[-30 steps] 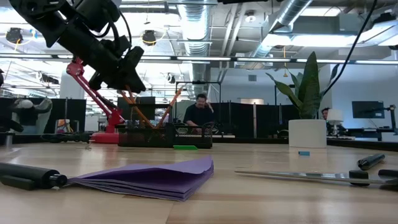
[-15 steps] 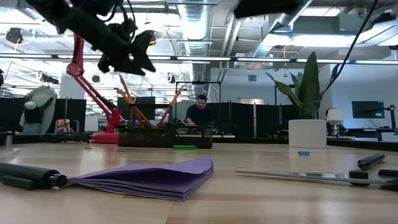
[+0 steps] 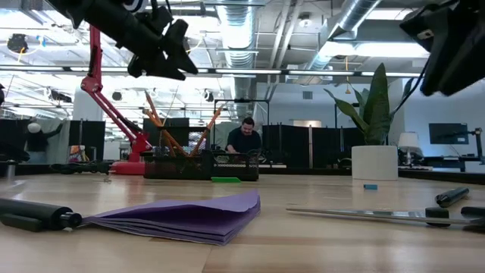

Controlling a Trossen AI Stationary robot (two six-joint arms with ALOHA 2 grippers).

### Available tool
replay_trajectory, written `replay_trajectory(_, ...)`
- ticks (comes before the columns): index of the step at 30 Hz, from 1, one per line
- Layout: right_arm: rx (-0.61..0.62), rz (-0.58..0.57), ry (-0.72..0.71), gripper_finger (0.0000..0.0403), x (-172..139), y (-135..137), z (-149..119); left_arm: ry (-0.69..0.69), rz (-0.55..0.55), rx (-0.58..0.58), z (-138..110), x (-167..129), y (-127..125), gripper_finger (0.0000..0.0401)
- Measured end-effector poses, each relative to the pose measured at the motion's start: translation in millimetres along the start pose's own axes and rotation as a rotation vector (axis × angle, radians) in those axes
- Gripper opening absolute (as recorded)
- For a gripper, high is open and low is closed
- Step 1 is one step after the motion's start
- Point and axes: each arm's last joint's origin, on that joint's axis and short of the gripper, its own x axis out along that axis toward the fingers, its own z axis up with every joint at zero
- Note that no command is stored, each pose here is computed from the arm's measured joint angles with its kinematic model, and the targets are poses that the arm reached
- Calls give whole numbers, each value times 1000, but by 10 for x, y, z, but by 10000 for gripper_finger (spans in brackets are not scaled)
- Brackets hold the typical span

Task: Pick and place office supplies into organizer
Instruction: Put the right black pen into the black desk organizer

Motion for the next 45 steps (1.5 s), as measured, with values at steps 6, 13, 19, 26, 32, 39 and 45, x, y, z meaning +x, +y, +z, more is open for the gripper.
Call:
replay_trajectory(6, 12, 27, -71, 77, 64, -34, 143, 7, -23, -7, -18, -30, -46, 209)
replay_trajectory(13, 3, 160, 186, 82, 146, -198, 19, 27, -93, 5, -55, -92, -140, 209)
replay_trajectory(19, 31, 142, 227, 123, 193, -308, 21, 72, -240, -28, -90, -160, -250, 209)
replay_trajectory(26, -13, 134, 310, 188, 238, -311, -145, 93, -328, -12, -126, -244, -352, 209)
replay_trajectory(32, 17, 148, 255, 209, 340, -269, -222, 95, -345, -6, -136, -270, -379, 209)
replay_trajectory(39, 45, 163, 214, 195, 486, -283, -344, 96, -345, -6, -136, -270, -379, 209)
replay_trajectory(45, 51, 185, 173, 180, 543, -244, -423, 111, -339, 5, -155, -269, -372, 209)
